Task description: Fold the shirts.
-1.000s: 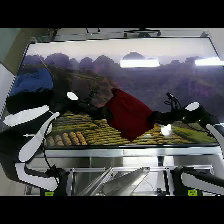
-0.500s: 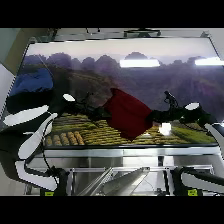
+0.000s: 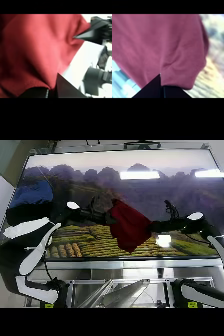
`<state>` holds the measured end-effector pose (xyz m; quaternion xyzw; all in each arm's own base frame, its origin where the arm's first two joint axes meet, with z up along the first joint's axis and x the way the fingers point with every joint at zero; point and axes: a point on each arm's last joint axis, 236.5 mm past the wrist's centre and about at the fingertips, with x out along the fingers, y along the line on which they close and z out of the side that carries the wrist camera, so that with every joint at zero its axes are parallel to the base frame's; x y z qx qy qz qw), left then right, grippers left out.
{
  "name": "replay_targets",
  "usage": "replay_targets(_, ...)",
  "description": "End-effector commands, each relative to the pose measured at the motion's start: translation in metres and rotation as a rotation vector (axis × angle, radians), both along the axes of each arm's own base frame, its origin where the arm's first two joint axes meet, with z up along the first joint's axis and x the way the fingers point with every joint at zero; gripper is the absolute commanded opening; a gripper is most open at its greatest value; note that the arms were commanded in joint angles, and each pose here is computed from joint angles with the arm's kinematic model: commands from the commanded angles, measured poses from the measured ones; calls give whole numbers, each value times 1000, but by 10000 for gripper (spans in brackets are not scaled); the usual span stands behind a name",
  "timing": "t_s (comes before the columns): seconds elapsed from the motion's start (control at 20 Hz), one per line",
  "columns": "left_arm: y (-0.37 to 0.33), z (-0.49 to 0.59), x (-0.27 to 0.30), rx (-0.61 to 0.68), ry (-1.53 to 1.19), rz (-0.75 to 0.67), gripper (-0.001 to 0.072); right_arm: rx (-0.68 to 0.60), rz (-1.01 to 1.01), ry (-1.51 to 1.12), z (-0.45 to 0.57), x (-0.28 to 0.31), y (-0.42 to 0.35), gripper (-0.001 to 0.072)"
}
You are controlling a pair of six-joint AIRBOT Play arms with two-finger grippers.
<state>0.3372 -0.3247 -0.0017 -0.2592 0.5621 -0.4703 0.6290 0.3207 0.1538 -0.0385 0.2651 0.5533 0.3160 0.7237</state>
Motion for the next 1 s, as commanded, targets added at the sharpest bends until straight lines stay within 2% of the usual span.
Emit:
replay_targets(0.0, -7, 97, -1, -111, -117, -77, 3, 82, 91, -191, 94, 9, 16, 20)
replay_targets(0.1, -7, 189, -1, -175, -319, -86, 3, 126, 110, -463, 202, 19, 24, 20)
replay_targets(0.25, 3, 341, -25, -284, -653, -36, 5, 94, 142, -914, 369, -8, 29, 19)
replay_targets(0.45, 27, 469, -95, -388, -935, -6, 24, 50, 139, -1109, 466, -61, 31, 20)
replay_targets(0.65, 39, 437, -101, -252, -813, 30, 24, 68, 153, -1040, 462, -70, 34, 21)
replay_targets(0.8, 35, 351, -77, -134, -603, 25, 24, 76, 183, -889, 420, -43, 35, 21)
replay_targets(0.95, 31, 239, -48, -25, -356, 31, 24, 97, 235, -648, 337, -7, 53, 22)
